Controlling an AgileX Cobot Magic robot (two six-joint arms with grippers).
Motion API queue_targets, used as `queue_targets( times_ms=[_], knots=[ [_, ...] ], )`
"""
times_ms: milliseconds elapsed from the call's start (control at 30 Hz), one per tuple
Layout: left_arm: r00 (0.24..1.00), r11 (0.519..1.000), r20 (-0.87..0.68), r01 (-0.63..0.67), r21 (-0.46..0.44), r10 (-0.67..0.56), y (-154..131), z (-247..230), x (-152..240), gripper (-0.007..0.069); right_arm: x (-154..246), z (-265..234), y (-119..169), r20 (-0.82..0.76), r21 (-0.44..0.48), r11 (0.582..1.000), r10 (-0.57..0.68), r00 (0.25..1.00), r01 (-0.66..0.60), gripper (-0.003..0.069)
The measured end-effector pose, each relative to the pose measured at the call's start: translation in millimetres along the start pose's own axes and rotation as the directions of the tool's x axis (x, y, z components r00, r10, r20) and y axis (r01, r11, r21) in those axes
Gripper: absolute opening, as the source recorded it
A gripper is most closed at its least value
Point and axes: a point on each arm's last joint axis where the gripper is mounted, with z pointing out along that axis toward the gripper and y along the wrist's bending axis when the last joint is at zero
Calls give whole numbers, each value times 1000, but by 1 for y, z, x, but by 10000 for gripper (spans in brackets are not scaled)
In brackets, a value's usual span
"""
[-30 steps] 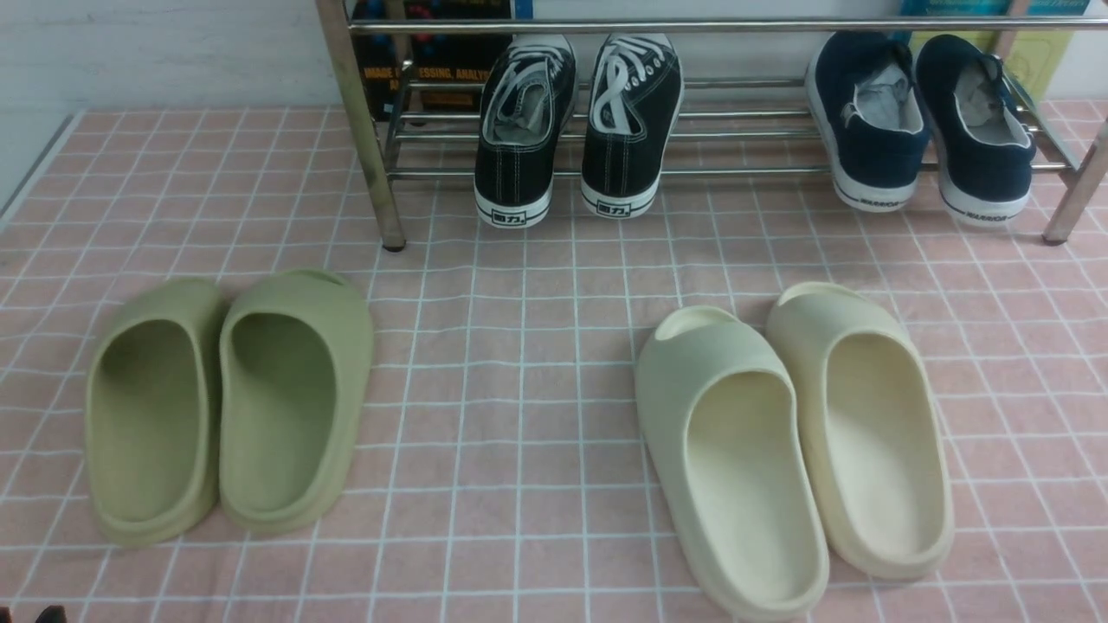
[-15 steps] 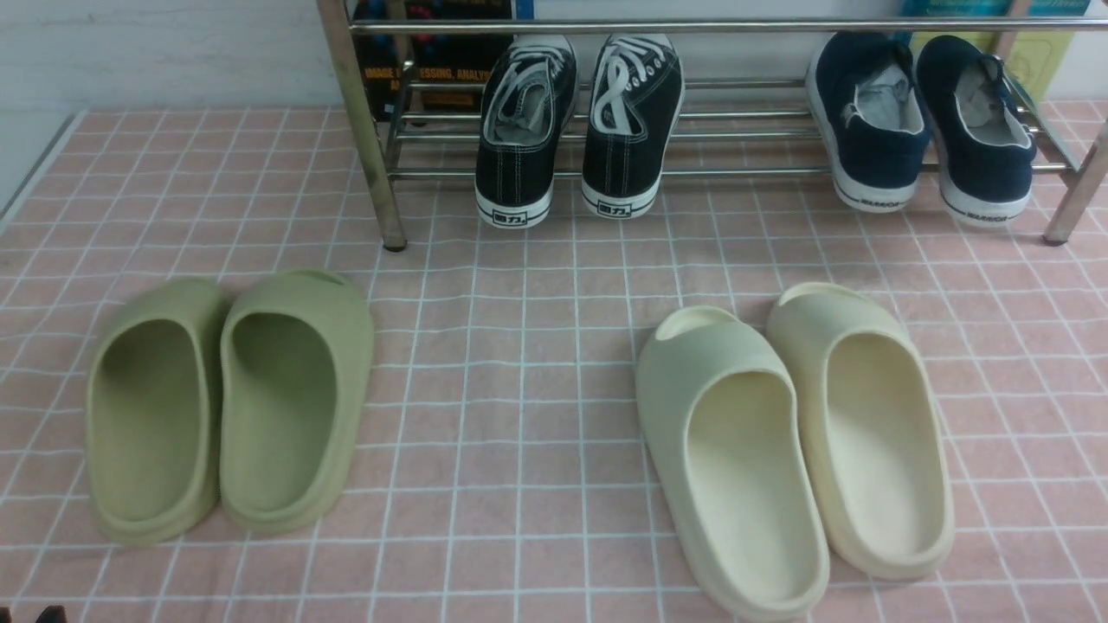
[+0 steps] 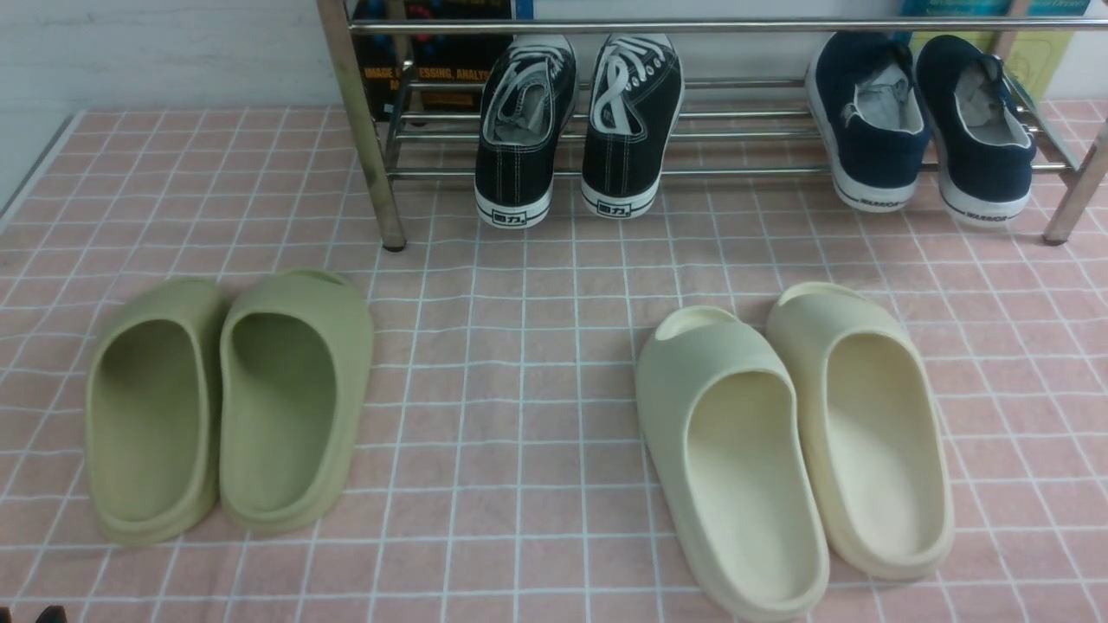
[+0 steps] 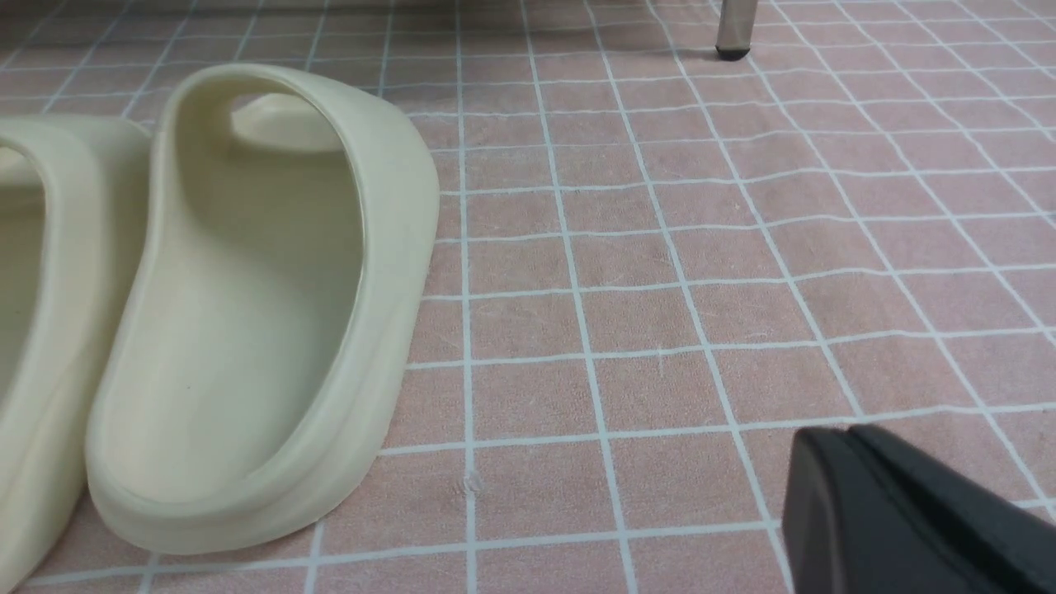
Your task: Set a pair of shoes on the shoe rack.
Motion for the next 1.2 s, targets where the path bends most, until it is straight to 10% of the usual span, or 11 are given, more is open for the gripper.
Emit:
queue_targets(
  times_ms=[1200],
  knots=[
    [1000,1000,0,0,0,0,0,0,0,239,0,0,0,0,0,1000,0,1000,0,21]
  ],
)
